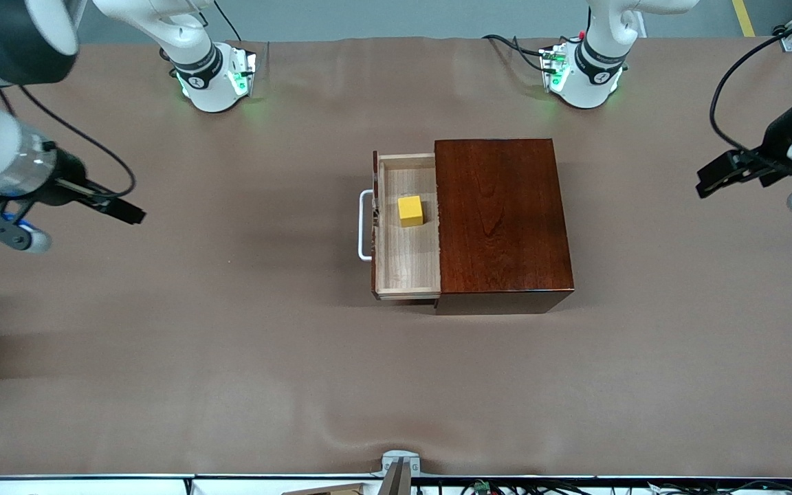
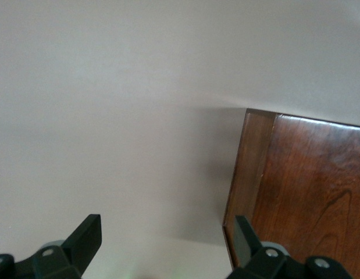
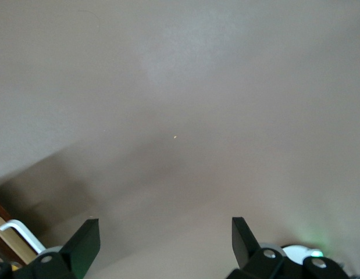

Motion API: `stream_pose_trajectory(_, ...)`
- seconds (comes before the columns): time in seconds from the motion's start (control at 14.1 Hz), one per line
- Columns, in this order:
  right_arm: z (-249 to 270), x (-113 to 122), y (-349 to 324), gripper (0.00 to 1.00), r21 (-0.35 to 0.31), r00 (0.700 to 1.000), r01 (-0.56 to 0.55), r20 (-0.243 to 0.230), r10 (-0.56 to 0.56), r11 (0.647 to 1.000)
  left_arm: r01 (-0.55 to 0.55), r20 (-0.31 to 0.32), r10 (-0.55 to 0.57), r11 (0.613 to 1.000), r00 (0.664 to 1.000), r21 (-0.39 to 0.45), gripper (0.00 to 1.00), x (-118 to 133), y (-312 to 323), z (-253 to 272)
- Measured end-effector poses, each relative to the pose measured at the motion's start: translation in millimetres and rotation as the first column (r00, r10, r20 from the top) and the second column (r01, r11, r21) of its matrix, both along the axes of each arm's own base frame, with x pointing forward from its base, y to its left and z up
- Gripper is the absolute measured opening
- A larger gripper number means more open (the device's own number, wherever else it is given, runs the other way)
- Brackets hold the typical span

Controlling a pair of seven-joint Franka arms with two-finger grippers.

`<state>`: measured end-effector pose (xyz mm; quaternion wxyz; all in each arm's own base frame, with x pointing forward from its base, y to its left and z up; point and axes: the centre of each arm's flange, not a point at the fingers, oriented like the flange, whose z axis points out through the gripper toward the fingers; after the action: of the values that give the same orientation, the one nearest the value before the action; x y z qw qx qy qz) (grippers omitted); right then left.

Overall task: Open drawer, take yellow block, close drawer
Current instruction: 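Lower the right gripper over the yellow cube inside the drawer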

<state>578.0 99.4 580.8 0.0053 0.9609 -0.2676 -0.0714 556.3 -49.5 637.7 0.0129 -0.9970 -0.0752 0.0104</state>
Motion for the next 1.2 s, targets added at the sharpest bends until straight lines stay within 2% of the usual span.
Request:
stream_pose_trajectory(0.35,-5.2,-22.7,84.5,1.00,-0.055,0.986,0.164,-0.030,-0.166,0.985,0.005,0.024,-0.005,1.000,1.000,-0.008,1.00,-14.5,2.4,16.6)
stream_pose_trajectory(0.57,-19.3,-37.7,147.1,1.00,-0.077,0.965,0.257,-0.037,-0.260,0.963,0.009,0.030,-0.009,1.000,0.999,-0.008,1.00,-16.1,8.1,20.0)
stream_pose_trajectory(0.78,-32.6,-38.9,178.1,1.00,-0.050,0.920,0.385,-0.062,-0.388,0.921,0.040,0.028,-0.040,0.999,0.999,-0.006,1.00,-16.9,1.8,19.5)
stream_pose_trajectory(1.2,-63.3,-47.5,251.0,1.00,-0.026,0.812,0.579,-0.065,-0.579,0.815,0.045,0.011,-0.045,0.999,0.999,-0.005,1.00,-22.0,0.4,21.3)
